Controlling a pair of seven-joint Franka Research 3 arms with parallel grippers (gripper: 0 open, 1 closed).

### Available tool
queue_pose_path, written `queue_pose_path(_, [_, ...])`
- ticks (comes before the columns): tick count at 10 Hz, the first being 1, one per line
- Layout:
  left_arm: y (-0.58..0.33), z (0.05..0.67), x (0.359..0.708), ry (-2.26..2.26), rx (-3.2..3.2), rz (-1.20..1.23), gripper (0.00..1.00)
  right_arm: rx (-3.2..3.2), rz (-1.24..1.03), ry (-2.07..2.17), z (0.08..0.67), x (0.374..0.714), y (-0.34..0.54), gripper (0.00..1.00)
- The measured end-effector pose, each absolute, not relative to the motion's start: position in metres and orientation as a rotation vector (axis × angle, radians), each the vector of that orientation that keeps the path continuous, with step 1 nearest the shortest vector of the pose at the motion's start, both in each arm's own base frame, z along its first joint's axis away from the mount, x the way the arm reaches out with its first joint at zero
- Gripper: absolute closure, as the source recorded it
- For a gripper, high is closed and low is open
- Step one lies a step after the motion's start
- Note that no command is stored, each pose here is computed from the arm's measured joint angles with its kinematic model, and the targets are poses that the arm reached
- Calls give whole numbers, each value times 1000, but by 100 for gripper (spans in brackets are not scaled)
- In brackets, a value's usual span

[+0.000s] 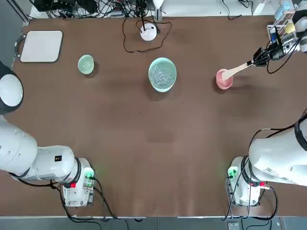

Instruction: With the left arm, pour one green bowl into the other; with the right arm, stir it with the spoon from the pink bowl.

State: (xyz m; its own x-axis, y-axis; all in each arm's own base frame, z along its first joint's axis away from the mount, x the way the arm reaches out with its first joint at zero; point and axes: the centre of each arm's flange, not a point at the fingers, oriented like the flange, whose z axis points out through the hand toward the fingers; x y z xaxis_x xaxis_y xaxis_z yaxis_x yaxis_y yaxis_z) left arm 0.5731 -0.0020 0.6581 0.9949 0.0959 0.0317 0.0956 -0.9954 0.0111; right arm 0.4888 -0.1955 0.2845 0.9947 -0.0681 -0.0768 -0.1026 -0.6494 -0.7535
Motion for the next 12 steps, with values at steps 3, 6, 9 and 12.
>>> queue_pose_path(3, [-2,658,573,150,3128,50,0,-2253,47,120,275,489,-194,95])
queue_pose_path(6, [-2,658,573,150,3128,50,0,-2241,45,102,273,489,-192,95])
queue_pose_path(9, [-2,658,573,150,3128,50,0,-2207,24,87,255,490,-190,95])
queue_pose_path(12, [-2,658,573,150,3128,50,0,-2198,23,77,246,489,-190,95])
